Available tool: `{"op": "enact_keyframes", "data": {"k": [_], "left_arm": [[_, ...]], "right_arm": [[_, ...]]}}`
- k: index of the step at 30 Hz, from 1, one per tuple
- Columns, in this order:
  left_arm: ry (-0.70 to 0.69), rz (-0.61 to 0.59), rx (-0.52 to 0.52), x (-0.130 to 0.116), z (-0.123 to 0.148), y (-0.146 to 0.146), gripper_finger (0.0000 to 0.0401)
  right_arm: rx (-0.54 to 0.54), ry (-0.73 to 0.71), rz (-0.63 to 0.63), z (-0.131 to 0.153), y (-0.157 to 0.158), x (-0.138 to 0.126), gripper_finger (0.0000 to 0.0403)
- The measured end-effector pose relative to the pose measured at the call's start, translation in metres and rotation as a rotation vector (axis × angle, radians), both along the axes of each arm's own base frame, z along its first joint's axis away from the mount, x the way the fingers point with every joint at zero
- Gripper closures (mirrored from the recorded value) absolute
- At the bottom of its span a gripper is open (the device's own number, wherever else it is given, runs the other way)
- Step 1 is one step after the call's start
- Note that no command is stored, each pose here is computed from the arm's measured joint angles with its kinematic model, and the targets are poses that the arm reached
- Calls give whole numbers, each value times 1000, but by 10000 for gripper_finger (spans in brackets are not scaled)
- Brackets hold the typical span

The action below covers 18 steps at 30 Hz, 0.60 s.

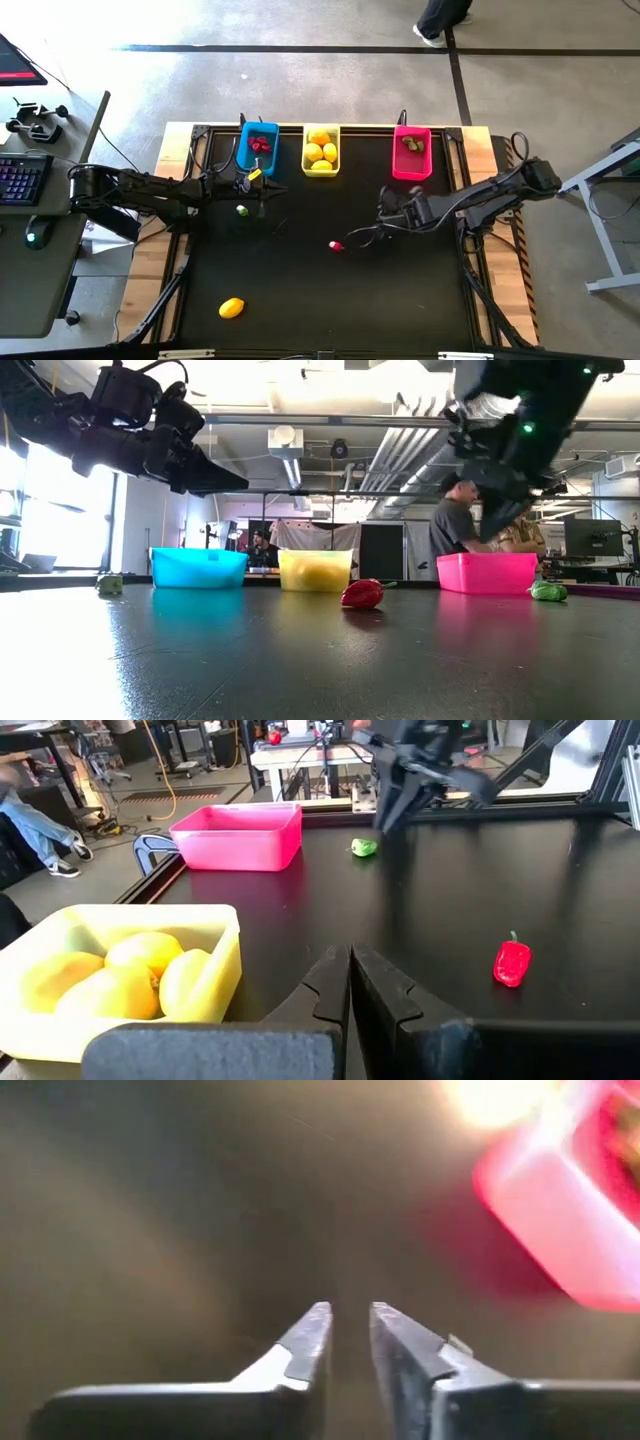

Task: Sort produce into baskets
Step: Put the green bell pepper into the pink bin

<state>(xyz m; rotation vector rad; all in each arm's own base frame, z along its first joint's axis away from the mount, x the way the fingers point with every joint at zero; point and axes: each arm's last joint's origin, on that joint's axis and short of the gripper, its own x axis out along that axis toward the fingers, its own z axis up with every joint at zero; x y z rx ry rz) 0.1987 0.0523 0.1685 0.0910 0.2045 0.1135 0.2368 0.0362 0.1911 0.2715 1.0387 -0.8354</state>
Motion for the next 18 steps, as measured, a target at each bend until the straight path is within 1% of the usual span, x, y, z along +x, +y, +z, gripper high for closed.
{"op": "enact_keyframes", "data": {"k": [5,8,11,16,18], "left_arm": [[0,0,0,0,0,0,401],[4,0,-3,0,0,0,401],[14,0,-5,0,-1,0,401],[19,1,-7,0,-2,0,401],[20,0,-7,0,-2,0,401]], "right_arm": [[-8,122,-226,-1,-16,-20,274],[12,144,-303,-1,-27,-22,240],[39,167,-304,-1,-37,-21,227],[103,221,-285,-3,-54,-21,230],[155,233,-270,-10,-59,-23,231]]}}
